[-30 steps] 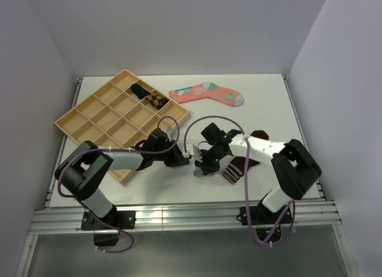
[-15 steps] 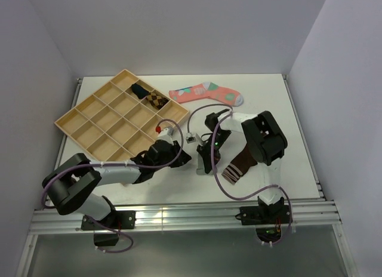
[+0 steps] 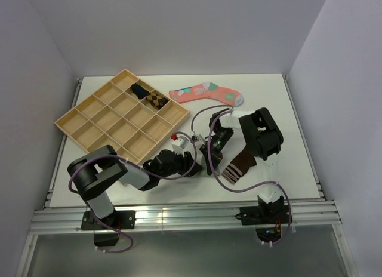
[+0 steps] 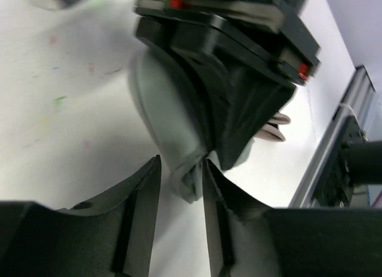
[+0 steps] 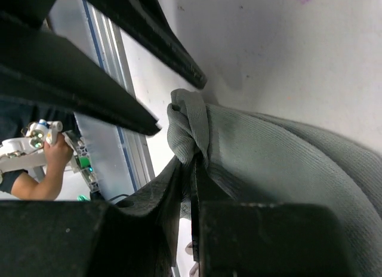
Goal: Roll the socks
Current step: Roll the sock at the center of the board.
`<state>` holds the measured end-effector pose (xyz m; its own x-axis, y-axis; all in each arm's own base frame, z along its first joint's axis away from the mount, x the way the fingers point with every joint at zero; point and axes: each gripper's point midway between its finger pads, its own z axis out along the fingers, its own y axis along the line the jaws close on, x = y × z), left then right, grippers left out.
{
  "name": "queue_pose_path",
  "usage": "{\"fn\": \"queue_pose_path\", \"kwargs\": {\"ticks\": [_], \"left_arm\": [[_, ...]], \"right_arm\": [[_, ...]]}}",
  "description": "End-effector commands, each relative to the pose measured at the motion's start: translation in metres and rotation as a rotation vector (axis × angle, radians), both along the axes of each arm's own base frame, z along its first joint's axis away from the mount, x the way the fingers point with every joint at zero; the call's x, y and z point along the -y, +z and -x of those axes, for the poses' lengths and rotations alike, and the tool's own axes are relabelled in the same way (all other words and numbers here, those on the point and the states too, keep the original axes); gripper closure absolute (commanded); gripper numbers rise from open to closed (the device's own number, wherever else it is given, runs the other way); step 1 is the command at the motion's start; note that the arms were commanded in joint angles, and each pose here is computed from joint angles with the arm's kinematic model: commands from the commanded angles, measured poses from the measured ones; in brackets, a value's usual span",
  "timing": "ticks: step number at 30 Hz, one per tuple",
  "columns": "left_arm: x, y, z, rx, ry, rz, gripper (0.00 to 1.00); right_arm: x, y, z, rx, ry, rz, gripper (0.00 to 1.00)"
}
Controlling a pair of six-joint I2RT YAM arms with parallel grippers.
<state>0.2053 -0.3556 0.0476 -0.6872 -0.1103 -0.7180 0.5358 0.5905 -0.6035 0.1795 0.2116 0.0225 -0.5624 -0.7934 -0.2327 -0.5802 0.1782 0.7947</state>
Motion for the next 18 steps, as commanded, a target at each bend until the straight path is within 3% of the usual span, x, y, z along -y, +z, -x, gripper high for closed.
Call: {"fn": "queue_pose_path", "kwargs": {"ticks": [1,18], "left_arm": [[0.024,0.030,0.005,0.107,-0.124,0.102,0.59],[0.042,0.018,0.006,0.153,-0.263,0.008,0.55]], "right_arm": [[-0.002,0.007,-0.007,-0.005,-0.017,-0.019,0.88],[0.003,0.005,-0.006,-0.031,-0.025,-0.013,0.88]]}}
